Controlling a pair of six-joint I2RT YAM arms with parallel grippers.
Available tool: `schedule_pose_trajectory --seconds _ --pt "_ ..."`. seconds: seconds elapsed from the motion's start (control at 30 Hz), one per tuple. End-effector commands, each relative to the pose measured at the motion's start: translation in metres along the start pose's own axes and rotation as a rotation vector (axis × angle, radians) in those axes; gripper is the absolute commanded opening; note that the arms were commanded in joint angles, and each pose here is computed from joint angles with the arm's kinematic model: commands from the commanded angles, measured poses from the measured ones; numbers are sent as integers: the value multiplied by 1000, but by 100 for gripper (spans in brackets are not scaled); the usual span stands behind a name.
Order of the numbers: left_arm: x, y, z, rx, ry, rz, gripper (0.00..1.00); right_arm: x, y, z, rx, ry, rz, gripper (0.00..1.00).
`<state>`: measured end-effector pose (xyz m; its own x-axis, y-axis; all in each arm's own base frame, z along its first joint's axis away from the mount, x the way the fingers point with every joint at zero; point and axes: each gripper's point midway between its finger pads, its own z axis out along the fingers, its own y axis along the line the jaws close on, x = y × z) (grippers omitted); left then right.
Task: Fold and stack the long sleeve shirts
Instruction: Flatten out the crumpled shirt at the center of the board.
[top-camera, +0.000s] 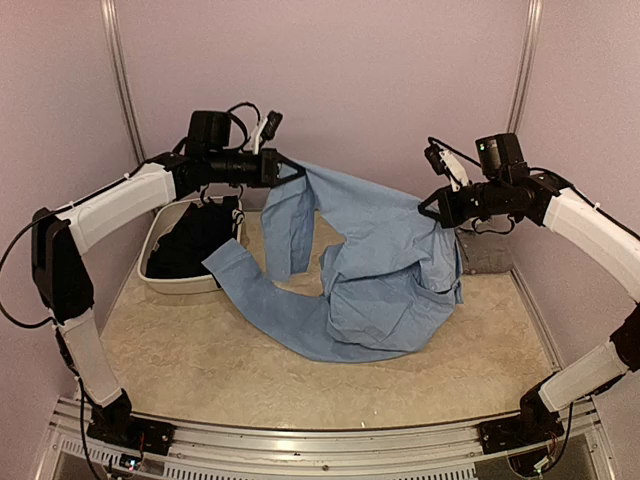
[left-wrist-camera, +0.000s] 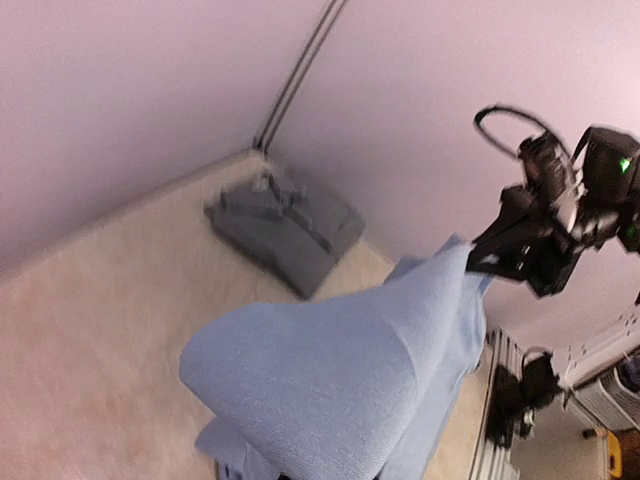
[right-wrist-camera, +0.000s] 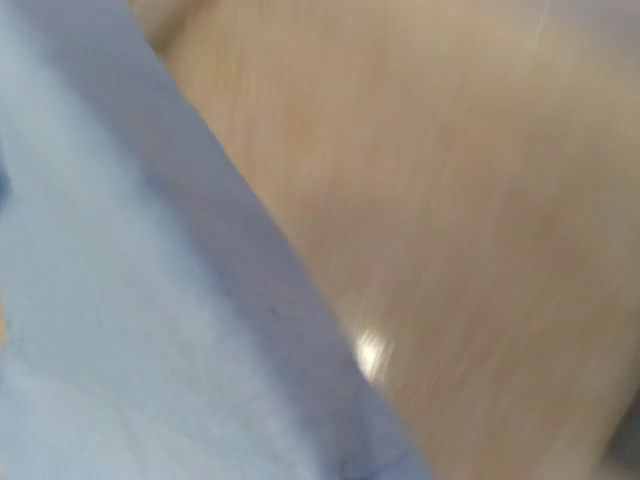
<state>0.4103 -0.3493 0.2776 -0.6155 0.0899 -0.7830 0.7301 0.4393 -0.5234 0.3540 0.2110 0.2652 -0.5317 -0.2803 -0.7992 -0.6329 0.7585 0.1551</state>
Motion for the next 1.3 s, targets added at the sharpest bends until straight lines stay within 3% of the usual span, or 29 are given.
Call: schedule_pose_trajectory --seconds 0.0,0.13,0.27,0.5,0.6,0.7,0.83,1.0,1.27 --pt "-166 -132 -110 -89 -425 270 0 -115 7 -87 139 -309 -160 0" --pt "-217 -190 -164 -124 -617 360 0 -182 25 -160 187 -555 -226 0" --pt "-225 -199 -203 -226 -709 402 0 -205 52 -206 127 -709 -279 0" --pt "-220 -207 -245 -299 -787 417 0 -200 56 -182 104 -602 -289 0" --pt "-231 -214 -256 -302 -821 418 0 -191 64 -165 36 -492 -332 0" --pt "-243 -215 -268 -321 -855 410 0 -193 50 -159 104 -436 -313 0" --pt "-241 -196 -249 -338 -806 387 0 -182 29 -145 195 -363 -254 0" --pt "-232 -197 -209 -257 -726 402 0 -123 0 -99 260 -190 -142 0" --pt "-197 -185 -86 -119 -515 395 0 1 -34 -54 368 42 44 0"
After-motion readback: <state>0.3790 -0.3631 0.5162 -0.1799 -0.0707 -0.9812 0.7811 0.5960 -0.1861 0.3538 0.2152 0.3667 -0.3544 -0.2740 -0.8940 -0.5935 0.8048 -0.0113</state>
